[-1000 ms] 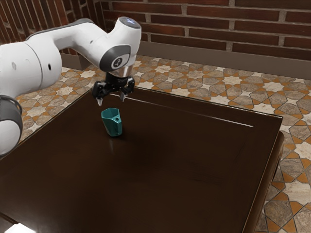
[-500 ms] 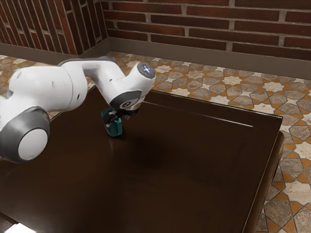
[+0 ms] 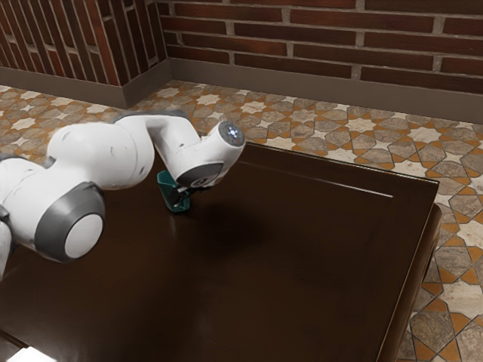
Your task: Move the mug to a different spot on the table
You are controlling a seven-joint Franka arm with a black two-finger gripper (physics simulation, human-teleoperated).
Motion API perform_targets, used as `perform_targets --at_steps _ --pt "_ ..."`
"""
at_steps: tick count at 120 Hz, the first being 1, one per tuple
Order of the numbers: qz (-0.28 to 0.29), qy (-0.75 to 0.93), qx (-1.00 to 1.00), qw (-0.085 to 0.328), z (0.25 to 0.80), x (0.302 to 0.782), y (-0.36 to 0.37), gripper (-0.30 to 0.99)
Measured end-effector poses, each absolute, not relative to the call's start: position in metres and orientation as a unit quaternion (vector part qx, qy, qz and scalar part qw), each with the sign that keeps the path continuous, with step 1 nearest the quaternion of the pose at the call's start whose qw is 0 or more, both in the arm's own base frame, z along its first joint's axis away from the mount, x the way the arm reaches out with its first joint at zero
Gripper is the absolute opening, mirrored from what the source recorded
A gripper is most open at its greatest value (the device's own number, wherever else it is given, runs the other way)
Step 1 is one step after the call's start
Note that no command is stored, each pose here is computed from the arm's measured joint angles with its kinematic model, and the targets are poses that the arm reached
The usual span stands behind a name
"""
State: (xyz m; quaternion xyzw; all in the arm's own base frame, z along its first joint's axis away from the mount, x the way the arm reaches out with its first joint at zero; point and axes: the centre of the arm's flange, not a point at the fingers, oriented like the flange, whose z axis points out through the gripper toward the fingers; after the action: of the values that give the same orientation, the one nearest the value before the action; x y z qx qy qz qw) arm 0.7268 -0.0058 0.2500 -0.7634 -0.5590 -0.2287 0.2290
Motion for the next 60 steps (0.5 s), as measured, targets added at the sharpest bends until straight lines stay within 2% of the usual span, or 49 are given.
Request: perform_targets --at_steps 60 --pt "-0.231 -0.581 -0.747 0.227 0.236 0.725 0.000 0.26"
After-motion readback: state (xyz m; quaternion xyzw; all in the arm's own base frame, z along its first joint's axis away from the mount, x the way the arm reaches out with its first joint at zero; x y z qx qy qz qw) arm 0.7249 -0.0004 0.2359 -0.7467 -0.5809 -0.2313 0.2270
